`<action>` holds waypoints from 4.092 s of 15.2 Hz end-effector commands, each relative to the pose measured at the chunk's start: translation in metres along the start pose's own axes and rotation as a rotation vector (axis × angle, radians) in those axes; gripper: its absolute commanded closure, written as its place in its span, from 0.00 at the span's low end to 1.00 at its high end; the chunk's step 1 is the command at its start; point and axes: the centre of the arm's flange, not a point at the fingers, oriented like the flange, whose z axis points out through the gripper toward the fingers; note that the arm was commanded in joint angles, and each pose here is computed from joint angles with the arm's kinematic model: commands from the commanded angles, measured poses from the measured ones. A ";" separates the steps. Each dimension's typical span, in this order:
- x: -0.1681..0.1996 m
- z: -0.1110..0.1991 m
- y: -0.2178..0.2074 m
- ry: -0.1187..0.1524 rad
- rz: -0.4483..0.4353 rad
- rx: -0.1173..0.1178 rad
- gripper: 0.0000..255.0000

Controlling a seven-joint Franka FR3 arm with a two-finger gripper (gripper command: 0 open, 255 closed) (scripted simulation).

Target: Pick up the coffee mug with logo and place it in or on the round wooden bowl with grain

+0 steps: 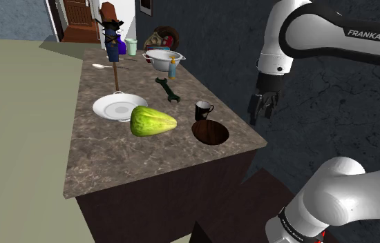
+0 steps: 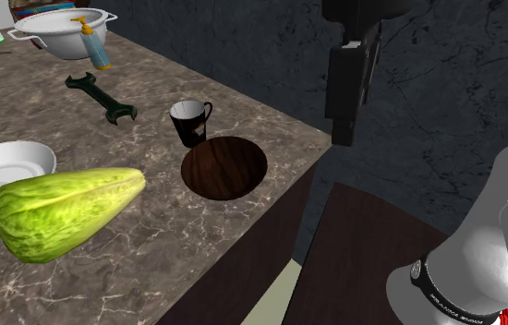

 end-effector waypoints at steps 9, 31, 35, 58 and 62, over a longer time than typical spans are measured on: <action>0.083 0.025 0.049 0.057 -0.061 0.020 0.00; 0.331 0.073 0.156 0.213 -0.230 0.074 0.00; 0.357 0.081 0.163 0.228 -0.246 0.079 0.00; 0.365 0.115 0.160 0.228 -0.246 0.079 1.00; 0.362 0.099 0.159 0.228 -0.246 0.079 1.00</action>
